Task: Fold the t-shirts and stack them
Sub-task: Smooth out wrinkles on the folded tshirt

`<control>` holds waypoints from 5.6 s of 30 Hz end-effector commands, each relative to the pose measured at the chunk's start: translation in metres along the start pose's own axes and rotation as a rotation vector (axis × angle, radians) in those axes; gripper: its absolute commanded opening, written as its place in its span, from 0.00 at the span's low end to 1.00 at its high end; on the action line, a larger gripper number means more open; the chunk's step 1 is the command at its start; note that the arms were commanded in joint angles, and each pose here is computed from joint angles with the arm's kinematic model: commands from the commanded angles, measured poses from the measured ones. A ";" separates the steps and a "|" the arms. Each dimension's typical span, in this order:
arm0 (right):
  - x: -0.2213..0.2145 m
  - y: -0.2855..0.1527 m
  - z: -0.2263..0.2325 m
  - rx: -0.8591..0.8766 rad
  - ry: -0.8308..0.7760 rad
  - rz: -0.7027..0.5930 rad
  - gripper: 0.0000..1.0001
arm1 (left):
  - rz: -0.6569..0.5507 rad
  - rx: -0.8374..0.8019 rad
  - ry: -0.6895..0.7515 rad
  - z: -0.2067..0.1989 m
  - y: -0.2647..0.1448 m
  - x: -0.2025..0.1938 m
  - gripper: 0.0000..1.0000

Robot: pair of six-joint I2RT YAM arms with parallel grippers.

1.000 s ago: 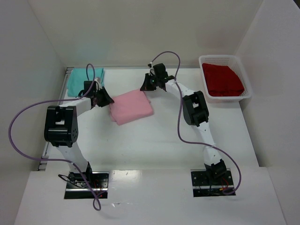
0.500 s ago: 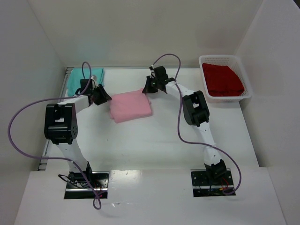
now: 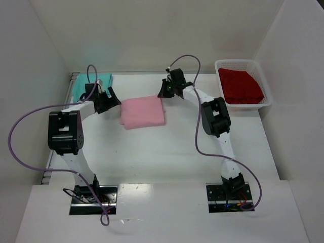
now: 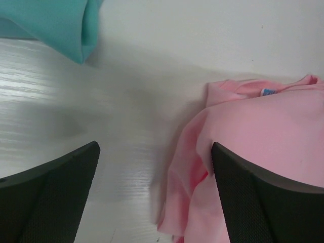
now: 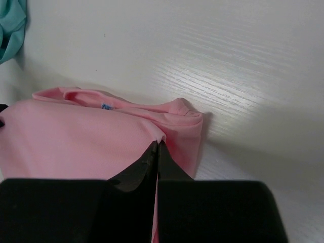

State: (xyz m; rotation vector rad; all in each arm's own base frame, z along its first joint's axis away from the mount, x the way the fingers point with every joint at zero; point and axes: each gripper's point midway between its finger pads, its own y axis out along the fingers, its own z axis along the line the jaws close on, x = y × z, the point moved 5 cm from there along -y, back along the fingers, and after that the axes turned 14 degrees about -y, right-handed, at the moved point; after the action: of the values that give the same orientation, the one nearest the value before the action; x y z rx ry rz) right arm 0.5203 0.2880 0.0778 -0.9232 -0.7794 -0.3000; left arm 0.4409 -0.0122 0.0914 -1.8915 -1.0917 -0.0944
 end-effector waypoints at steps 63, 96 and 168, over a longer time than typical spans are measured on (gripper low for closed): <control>0.058 -0.110 0.046 0.005 -0.057 -0.250 0.39 | -0.200 -0.423 0.117 -0.128 -0.079 0.013 0.96; 0.064 -0.224 -0.032 -0.284 -0.020 -0.400 1.00 | -0.222 -0.050 0.303 -0.078 -0.101 0.020 1.00; 0.007 0.056 0.166 0.483 -0.103 0.004 0.00 | 0.127 -0.054 0.123 -0.038 -0.039 -0.106 0.00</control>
State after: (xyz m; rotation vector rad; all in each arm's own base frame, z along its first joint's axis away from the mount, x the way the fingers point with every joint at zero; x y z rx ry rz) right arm 0.4849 0.4503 0.0977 -0.4930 -0.8768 -0.0707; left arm 0.3535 -0.1095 0.0839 -2.0352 -0.8358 -0.1522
